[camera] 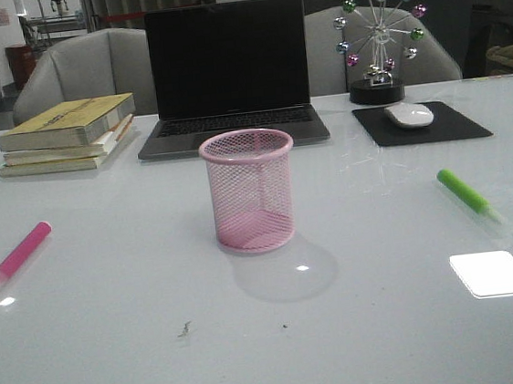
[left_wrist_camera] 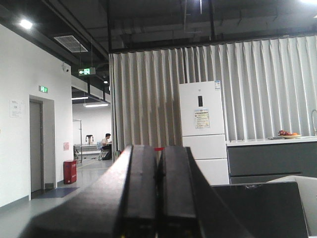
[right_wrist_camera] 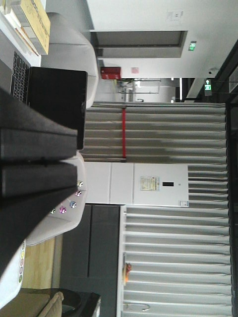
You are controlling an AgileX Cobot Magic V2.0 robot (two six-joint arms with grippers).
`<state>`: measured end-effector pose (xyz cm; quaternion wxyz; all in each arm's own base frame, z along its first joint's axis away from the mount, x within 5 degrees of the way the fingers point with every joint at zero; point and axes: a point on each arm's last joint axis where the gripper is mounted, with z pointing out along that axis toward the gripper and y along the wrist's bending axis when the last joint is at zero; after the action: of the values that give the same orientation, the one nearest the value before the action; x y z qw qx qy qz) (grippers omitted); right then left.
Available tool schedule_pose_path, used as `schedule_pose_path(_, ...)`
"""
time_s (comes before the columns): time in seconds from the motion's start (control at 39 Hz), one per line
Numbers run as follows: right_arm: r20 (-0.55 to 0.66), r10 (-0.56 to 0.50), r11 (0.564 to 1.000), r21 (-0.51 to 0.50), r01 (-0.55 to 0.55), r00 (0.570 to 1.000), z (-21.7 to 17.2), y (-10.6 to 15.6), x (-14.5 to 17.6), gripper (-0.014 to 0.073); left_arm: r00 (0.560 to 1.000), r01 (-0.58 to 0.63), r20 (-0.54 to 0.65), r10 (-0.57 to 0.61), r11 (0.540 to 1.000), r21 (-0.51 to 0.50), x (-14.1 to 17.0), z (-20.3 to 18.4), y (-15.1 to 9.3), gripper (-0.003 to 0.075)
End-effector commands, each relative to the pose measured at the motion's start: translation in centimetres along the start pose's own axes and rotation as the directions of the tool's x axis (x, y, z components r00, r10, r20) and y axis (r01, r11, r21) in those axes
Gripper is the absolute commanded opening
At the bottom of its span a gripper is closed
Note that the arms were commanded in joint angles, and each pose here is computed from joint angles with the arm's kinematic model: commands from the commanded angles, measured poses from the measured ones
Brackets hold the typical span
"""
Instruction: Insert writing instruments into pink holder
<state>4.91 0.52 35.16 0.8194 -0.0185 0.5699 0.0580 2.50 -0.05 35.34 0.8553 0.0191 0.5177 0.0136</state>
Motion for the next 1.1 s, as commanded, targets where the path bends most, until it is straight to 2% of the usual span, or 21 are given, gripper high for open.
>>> schedule_pose_path(0.0,0.049,-0.014,1.0,-0.006,0.015,0.999,2.2,0.1,-2.2,0.0022,1.0,0.011,0.027,-0.011,1.0,0.001,-1.9,2.3,0.1,0.0099)
schedule_pose_path(0.1,-0.023,-0.014,1.0,-0.005,0.014,1.0,4.4,0.1,-1.7,0.0022,0.998,0.011,-0.064,-0.011,1.0,0.005,-1.4,5.4,0.1,0.0099)
schedule_pose_path(0.23,-0.167,-0.013,1.0,0.003,0.014,0.986,6.4,0.0,0.6,0.0022,0.972,0.012,-0.234,-0.009,1.0,0.012,2.0,8.9,-0.1,0.0099)
schedule_pose_path(0.33,-0.302,-0.011,1.0,0.013,0.016,0.953,7.6,-0.2,2.6,0.0022,0.938,0.014,-0.348,-0.007,1.0,0.017,4.6,10.9,-0.3,0.0099)
schedule_pose_path(0.49,-0.479,-0.007,0.999,0.025,0.021,0.878,8.9,-0.4,5.5,0.0022,0.881,0.016,-0.473,-0.003,1.0,0.022,8.0,12.7,-0.5,0.0104)
schedule_pose_path(0.69,-0.569,-0.004,0.999,0.028,0.024,0.822,10.0,-0.5,7.6,0.003,0.847,0.017,-0.532,-0.001,1.0,0.025,9.8,13.4,-0.6,0.0106)
schedule_pose_path(0.79,-0.583,-0.003,0.999,0.029,0.025,0.812,10.2,-0.5,8.0,0.0134,0.847,0.017,-0.532,-0.001,1.0,0.025,9.8,13.4,-0.6,0.0155)
schedule_pose_path(0.9,-0.586,-0.003,0.999,0.029,0.025,0.81,10.2,-0.5,8.0,0.0328,0.847,0.021,-0.532,-0.006,1.0,0.022,9.8,13.4,-0.6,0.0266)
schedule_pose_path(0.95,-0.586,-0.003,0.999,0.029,0.025,0.81,10.2,-0.5,8.0,0.0397,0.846,0.029,-0.532,-0.016,0.999,0.016,9.8,13.4,-0.6,0.0319)
schedule_pose_path(1.0,-0.586,-0.003,0.999,0.029,0.025,0.81,10.2,-0.5,8.0,0.0431,0.846,0.035,-0.533,-0.024,0.999,0.011,9.8,13.4,-0.5,0.0361)
schedule_pose_path(1.08,-0.586,-0.003,0.999,0.029,0.025,0.81,10.2,-0.5,8.0,0.0433,0.846,0.038,-0.533,-0.028,0.999,0.008,9.8,13.4,-0.5,0.04)
